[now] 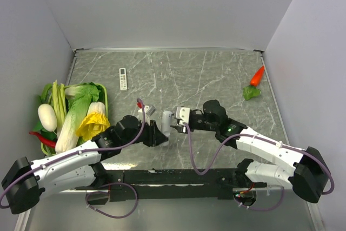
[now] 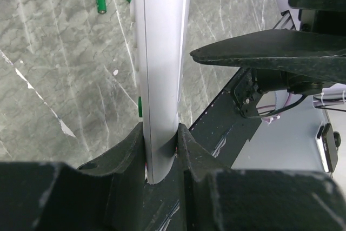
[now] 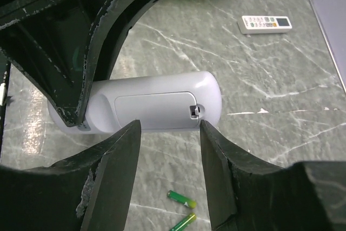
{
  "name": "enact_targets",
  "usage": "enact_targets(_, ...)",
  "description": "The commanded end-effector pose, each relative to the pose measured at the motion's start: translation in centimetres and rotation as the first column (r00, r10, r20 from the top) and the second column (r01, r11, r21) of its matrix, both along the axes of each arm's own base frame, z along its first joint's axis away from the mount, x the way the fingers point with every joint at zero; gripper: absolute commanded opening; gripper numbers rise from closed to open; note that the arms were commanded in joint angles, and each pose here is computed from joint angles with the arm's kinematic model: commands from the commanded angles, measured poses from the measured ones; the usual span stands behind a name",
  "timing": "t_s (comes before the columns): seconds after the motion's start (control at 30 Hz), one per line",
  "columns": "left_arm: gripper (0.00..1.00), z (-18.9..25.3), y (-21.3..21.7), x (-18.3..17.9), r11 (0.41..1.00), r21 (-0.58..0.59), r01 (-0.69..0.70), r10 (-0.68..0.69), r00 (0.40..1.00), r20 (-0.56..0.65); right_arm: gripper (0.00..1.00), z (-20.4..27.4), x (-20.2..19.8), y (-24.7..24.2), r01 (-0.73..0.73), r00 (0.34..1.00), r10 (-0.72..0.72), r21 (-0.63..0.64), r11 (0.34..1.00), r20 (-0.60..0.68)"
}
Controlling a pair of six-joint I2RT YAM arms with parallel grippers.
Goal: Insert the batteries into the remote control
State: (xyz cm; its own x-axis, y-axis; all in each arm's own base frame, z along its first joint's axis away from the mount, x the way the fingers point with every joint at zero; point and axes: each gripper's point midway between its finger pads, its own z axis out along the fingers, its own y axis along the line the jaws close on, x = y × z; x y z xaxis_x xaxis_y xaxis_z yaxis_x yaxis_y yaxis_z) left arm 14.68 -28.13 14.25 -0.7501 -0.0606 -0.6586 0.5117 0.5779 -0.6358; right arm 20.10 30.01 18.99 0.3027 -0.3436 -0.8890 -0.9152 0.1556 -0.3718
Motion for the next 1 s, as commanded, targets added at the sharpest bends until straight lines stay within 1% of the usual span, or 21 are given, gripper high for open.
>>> enact_targets(0.0, 0.01, 3.1, -0.9, 0.2, 0.996, -0.079, 0.039, -0.033, 0.997, 0.073, 0.55, 3.3, 0.1, 1.2, -0.058, 0.997, 0.055, 0.055, 0.997, 0.056)
enact_targets(0.37, 0.01, 2.7, -0.9, 0.3, 0.997, -0.068, 0.030, -0.026, 0.998, 0.059, 0.55, 4.6, -0.4, 1.3, -0.083, 0.994, 0.076, 0.095, 0.992, 0.079)
enact_targets(0.83, 0.01, 2.6, -1.0, 0.1, 0.997, -0.066, 0.036, -0.033, 0.998, 0.047, 0.55, 5.7, -0.1, 1.0, -0.060, 0.992, 0.045, 0.136, 0.989, 0.116)
enact_targets(0.97, 0.01, 2.9, -1.0, 0.1, 0.996, -0.075, 0.038, -0.034, 0.998, 0.053, 0.55, 5.3, -0.2, 1.2, -0.068, 0.993, 0.056, 0.119, 0.990, 0.102)
